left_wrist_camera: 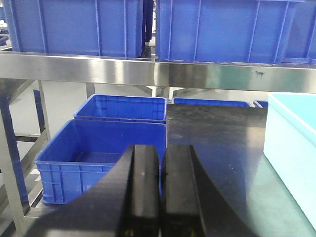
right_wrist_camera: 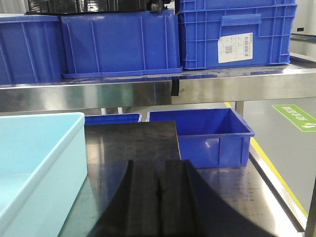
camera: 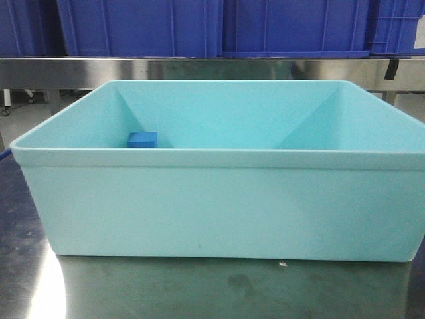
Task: Pick red cube and place on left shelf
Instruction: 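Lower the right gripper into the teal bin above the red cube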
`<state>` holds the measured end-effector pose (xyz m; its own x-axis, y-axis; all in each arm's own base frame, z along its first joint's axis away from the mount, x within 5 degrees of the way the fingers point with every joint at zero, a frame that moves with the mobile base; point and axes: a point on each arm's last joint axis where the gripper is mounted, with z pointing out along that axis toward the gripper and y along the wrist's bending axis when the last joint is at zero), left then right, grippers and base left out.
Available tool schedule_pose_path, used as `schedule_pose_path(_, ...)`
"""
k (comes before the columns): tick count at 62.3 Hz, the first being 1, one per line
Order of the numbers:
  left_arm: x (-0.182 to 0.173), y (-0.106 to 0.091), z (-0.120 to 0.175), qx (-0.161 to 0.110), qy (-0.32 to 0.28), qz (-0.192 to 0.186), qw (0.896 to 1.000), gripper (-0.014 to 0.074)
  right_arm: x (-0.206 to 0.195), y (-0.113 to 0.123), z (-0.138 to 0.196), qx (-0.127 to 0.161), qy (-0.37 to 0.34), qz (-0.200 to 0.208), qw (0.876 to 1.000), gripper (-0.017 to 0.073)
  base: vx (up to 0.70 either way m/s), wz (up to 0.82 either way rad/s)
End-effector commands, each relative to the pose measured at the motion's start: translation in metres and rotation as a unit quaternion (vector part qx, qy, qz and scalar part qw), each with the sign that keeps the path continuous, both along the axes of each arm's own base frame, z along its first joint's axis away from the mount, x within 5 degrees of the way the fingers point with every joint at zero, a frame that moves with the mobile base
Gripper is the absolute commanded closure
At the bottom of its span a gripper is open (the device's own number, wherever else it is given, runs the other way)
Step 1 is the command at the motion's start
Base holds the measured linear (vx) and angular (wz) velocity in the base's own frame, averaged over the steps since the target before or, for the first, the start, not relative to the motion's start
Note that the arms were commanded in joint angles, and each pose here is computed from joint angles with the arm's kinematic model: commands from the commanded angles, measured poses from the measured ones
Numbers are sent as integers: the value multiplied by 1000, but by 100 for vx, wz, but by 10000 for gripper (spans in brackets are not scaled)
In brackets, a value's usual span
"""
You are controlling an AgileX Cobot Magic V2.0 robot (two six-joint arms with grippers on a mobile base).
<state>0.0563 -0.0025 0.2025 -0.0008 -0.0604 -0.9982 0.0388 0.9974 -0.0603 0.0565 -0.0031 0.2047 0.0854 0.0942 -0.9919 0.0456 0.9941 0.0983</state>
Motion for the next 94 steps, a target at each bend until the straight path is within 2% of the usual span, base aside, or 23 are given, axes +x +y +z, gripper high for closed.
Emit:
schedule_pose_path(1, 0, 1, 1, -8, -40, 2, 999, 492, -4, -1, 18, -6, -68, -7, 998, 503, 0, 0)
schedule_pose_path(49, 0, 1, 1, -8, -40, 2, 999, 492, -5, -1, 20, -7, -80, -8, 997, 503, 0, 0)
schedule_pose_path(56, 0, 1, 1, -8, -40, 2, 999, 492, -7, -2, 27, -6, -117, -12, 993, 503, 0, 0)
schedule_pose_path(60, 0, 1, 1, -8, -40, 2, 999, 492, -9, -2, 33, 5, -139, -14, 990, 503, 0, 0)
schedule_pose_path(67, 0, 1, 1, -8, -40, 2, 999, 492, -13, -1, 57, 10, -141, -9, 990, 503, 0, 0)
schedule_pose_path(74, 0, 1, 1, -8, -40, 2, 999, 492, -16, 2, 89, 9, -76, 5, 997, 503, 0, 0)
schedule_pose_path(84, 0, 1, 1, -8, -40, 2, 999, 492, -13, 4, 147, 9, -2, 20, 1000, 503, 1, -9)
schedule_pose_path(94, 0, 1, 1, -8, -40, 2, 999, 492, 7, 12, 194, 5, 48, 83, 995, 501, 0, -1)
